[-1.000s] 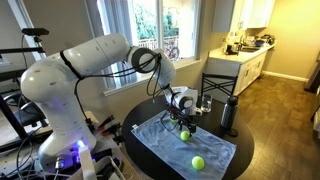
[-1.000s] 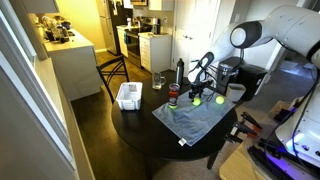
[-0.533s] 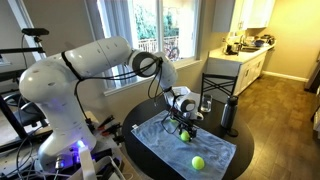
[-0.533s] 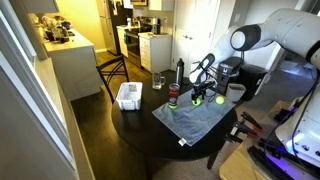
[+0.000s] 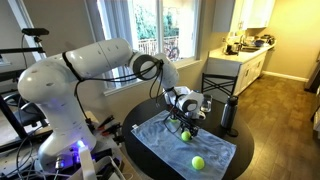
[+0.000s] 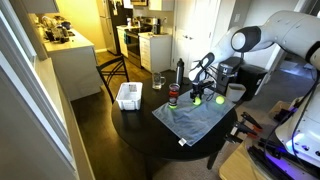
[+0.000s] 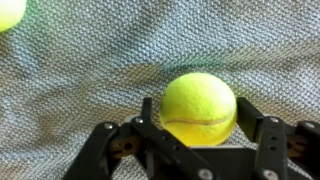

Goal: Put the left green ball in the container

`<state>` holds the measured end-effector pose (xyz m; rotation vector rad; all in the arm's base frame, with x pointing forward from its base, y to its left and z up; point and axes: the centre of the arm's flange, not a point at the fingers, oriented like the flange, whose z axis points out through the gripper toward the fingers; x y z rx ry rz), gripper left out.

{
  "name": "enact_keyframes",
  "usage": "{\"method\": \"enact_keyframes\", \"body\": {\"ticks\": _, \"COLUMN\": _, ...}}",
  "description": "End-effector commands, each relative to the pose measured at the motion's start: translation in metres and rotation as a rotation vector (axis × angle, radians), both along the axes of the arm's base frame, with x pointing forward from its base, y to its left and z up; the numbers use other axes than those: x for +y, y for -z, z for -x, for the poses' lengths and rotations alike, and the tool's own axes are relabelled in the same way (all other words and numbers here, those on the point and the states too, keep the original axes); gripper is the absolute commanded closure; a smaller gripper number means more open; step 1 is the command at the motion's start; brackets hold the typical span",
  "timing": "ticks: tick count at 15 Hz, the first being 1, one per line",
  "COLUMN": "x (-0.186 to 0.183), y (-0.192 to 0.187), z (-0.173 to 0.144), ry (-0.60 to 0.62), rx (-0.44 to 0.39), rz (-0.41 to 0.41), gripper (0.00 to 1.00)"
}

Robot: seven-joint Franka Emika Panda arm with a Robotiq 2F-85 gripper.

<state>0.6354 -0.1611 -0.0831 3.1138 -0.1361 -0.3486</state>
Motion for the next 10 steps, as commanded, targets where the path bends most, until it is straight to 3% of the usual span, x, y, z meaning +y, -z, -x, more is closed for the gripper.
{"method": "enact_keyframes", "body": {"ticks": 1, "x": 0.0, "y": -0.002, "z": -0.005, "ry": -0.035, "rx": -0.019, "rz": -0.073, "gripper": 0.47}}
{"method": "enact_keyframes", "body": {"ticks": 3, "x": 0.002, "y": -0.005, "z": -0.008, "ry": -0.045, "rx": -0.025, "rz": -0.083, "gripper": 0.57}}
{"method": "enact_keyframes", "body": {"ticks": 10, "x": 0.019, "y": -0.069, "z": -0.021, "ry": -0.068, "rx": -0.078, "rz": -0.082, "gripper": 0.59}}
